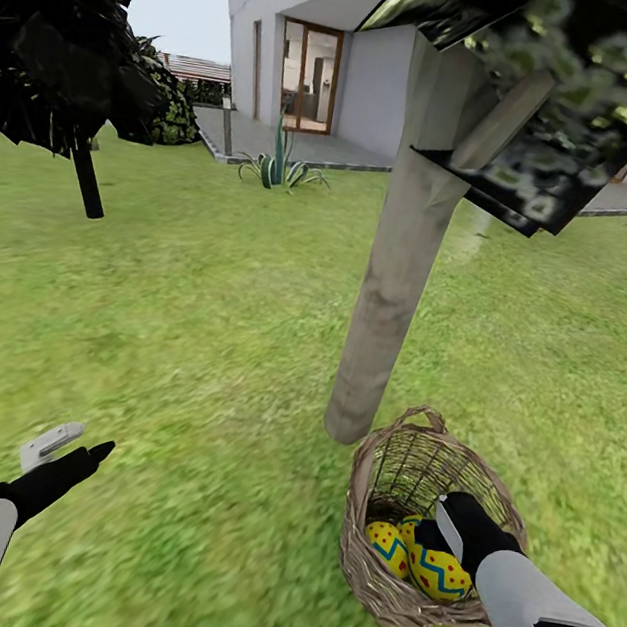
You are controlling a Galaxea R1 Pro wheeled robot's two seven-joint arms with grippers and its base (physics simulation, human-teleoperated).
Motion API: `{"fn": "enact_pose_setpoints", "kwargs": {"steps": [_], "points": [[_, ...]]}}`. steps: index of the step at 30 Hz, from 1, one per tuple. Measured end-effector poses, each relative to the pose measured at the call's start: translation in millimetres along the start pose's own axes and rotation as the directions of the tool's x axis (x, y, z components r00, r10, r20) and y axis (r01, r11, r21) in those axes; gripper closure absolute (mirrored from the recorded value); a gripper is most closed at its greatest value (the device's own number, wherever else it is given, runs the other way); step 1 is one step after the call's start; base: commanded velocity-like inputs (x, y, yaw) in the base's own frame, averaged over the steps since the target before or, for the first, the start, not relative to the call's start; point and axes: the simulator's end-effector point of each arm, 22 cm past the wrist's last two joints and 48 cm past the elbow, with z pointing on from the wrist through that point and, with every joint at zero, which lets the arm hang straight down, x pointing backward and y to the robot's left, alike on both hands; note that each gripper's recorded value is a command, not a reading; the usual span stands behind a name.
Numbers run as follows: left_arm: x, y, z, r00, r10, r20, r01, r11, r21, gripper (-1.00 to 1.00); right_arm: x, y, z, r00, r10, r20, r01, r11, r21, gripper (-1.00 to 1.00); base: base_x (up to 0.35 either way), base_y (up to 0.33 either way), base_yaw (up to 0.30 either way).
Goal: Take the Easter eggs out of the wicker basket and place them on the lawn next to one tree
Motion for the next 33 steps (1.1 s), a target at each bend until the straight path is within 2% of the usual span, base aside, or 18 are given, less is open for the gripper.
{"fn": "enact_pose_setpoints", "kwargs": {"steps": [31,32,33], "points": [[0.7,1.0,1.0,1.0,0.002,-0.002,-0.002,1.0,-0.001,-1.0,1.3,1.1,1.8,1.0,-0.002,-0.003,0.002,1.0,0.001,-1.0,0.0,0.0,0.0],[0.7,1.0,1.0,1.0,0.002,-0.002,-0.002,1.0,-0.001,-1.0,1.3,1.1,1.8,1.0,-0.002,-0.003,0.002,1.0,0.001,1.0,0.0,0.0,0.0],[0.4,0.9,0.9,1.0,0.002,-0.001,-0.002,1.0,-0.001,-1.0,1.0,1.2,1.7,1.0,-0.002,-0.003,0.002,1.0,0.0,1.0,0.0,0.0,0.0]]}}
